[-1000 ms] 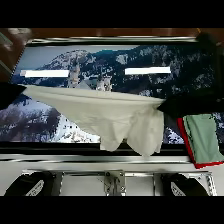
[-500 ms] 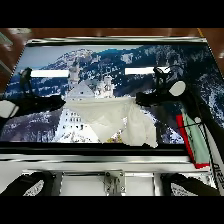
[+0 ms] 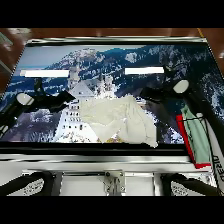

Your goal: Fold the shirts.

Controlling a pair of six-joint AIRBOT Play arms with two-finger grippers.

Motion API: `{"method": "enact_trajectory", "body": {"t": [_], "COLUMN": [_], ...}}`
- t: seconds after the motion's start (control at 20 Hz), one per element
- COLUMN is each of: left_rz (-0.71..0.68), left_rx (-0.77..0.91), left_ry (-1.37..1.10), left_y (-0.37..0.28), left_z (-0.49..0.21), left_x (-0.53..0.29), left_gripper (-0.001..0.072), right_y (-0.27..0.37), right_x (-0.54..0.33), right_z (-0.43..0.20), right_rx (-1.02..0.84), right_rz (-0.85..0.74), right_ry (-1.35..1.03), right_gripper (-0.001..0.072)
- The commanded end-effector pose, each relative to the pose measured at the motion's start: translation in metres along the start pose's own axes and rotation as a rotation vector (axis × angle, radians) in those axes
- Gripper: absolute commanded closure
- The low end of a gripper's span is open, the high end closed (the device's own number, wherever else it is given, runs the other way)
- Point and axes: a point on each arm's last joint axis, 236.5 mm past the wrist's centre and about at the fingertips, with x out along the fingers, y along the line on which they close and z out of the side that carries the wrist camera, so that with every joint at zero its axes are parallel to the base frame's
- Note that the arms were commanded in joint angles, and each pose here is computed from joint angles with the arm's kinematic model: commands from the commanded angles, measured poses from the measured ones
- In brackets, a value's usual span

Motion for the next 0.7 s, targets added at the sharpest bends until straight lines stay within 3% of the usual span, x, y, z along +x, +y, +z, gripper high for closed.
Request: {"method": "enact_trajectory", "body": {"t": [0.0,0.1,0.15,0.25,0.3,0.45,0.65], "left_rz": [0.062,0.131,0.121,0.041,-0.005,-0.045,-0.059], "left_rx": [0.000,-0.006,0.008,-0.028,-0.054,-0.099,-0.094], "left_ry": [0.188,0.338,0.407,0.490,0.507,0.481,0.466], "left_y": [0.043,0.073,0.077,0.067,0.058,0.041,0.018], "left_z": [-0.006,-0.041,-0.063,-0.106,-0.128,-0.170,-0.194], "left_x": [-0.047,-0.059,-0.055,-0.033,-0.017,0.025,0.060], "left_gripper": [0.0087,0.0091,0.0089,-0.0006,-0.0006,-0.0006,-0.0005], "right_y": [-0.117,-0.152,-0.157,-0.150,-0.141,-0.120,-0.119], "right_x": [-0.080,-0.104,-0.104,-0.088,-0.077,-0.055,-0.047], "right_z": [-0.053,-0.091,-0.110,-0.135,-0.143,-0.158,-0.158], "right_rx": [-0.076,0.065,0.159,0.329,0.379,0.425,0.430], "right_rz": [-0.346,-0.364,-0.305,-0.143,-0.060,0.063,0.072], "right_ry": [0.229,0.315,0.340,0.344,0.337,0.337,0.316], "right_gripper": [0.0118,0.0118,0.0118,0.0118,0.0118,0.0118,0.0118]}}
